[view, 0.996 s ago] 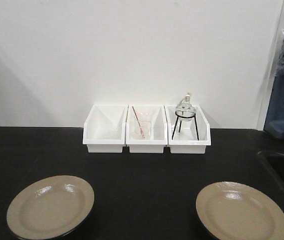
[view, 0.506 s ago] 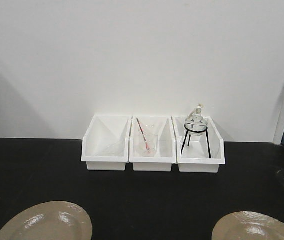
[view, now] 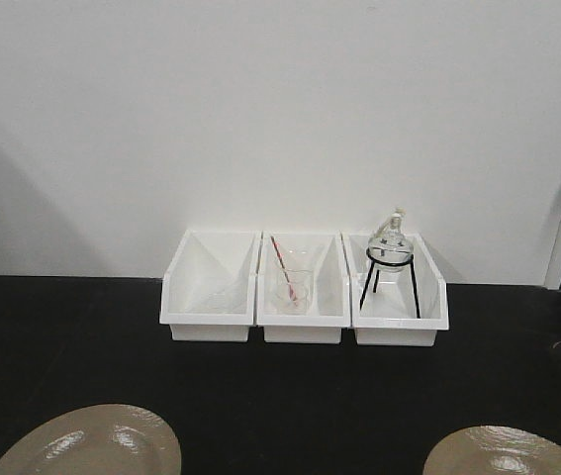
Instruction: Arrange circular plates on left workspace
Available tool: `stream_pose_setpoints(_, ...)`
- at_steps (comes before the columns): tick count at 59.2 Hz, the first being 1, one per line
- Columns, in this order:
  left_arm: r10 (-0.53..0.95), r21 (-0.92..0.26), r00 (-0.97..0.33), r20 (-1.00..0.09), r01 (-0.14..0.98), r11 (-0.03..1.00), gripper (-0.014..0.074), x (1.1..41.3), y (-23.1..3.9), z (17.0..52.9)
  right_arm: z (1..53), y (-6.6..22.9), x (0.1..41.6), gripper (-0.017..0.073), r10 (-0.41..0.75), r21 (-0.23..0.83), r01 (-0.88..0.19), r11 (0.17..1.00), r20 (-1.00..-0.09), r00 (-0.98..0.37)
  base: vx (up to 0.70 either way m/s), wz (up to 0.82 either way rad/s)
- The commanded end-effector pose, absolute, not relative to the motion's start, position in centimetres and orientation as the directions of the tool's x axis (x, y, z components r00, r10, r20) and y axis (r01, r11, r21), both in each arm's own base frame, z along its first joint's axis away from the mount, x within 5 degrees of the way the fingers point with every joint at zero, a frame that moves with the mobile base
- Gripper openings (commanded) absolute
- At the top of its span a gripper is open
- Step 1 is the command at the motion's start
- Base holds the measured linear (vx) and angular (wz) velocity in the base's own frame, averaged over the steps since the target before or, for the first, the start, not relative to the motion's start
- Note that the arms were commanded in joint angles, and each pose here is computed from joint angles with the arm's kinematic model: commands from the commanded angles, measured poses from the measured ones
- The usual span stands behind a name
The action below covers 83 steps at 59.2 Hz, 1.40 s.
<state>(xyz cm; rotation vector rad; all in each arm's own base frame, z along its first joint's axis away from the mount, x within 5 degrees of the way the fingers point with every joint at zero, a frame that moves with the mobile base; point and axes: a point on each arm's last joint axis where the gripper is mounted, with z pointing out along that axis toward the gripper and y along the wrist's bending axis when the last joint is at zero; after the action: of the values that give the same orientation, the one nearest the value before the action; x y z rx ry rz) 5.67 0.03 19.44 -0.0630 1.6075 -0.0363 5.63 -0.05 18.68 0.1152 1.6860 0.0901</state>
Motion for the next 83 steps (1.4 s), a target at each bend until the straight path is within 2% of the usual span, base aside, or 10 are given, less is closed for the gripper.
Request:
stream_pose_setpoints(1,-0.072,-0.074,0.05,-0.996,-0.022,0.997,0.0002,5.6,0.1,19.9,19.3,0.0,5.6,0.0,0.113,0.113,0.01,0.994,-0.993,-0.025,0.0,0.0)
stream_pose_setpoints(22,-0.072,-0.074,0.052,-0.996,-0.023,0.997,0.0002,5.6,0.1,19.9,19.5,0.0,5.6,0.0,0.113,0.113,0.008,0.994,-0.994,-0.01,0.0,0.0)
stream_pose_setpoints(27,-0.072,-0.074,0.056,-0.996,-0.023,0.997,0.0002,5.6,0.1,19.9,19.9,0.0,5.6,0.0,0.113,0.113,0.002,0.994,-0.993,0.037,0.0,0.0)
stream_pose_setpoints(31,-0.071,-0.074,0.106,-0.992,-0.027,0.997,0.0002,5.6,0.2,20.5,20.5,0.0,5.5,0.0,0.113,0.113,-0.007,0.994,-0.989,0.099,0.0,0.0)
stream_pose_setpoints(45,-0.337,-0.344,0.29,-0.896,0.03,0.939,0.0002,4.8,0.5,24.0,25.4,0.0,4.5,0.0,0.11,0.107,-0.028,0.994,-0.954,0.28,0.0,0.0)
stream_pose_setpoints(51,-0.317,-0.318,0.337,-0.887,0.054,0.947,0.0002,4.1,0.4,26.7,29.2,0.0,3.5,0.0,0.107,0.1,-0.037,0.994,-0.924,0.368,0.0,0.0)
stream_pose_setpoints(59,-0.233,-0.234,0.399,-0.887,0.048,0.971,0.0002,3.4,0.3,30.4,33.9,0.0,3.5,0.0,0.09,0.083,-0.034,0.996,-0.908,0.409,0.0,0.0)
stream_pose_setpoints(66,-0.2,-0.201,0.391,-0.899,0.038,0.979,0.0002,4.3,0.3,34.0,37.2,0.0,5.3,0.0,0.082,0.078,-0.026,0.997,-0.931,0.356,0.0,0.0)
stream_pose_setpoints(72,-0.196,-0.198,0.314,-0.929,0.026,0.98,0.0002,6.5,0.3,36.2,39.0,0.0,7.9,0.0,0.081,0.08,-0.015,0.997,-0.963,0.256,0.0,0.0)
stream_pose_setpoints(83,-0.18,-0.181,0.093,-0.979,-0.003,0.983,0.0002,12.3,0.3,37.8,40.0,-0.1,13.8,0.0,0.058,0.058,0.008,0.998,-0.998,0.028,0.0,0.0)
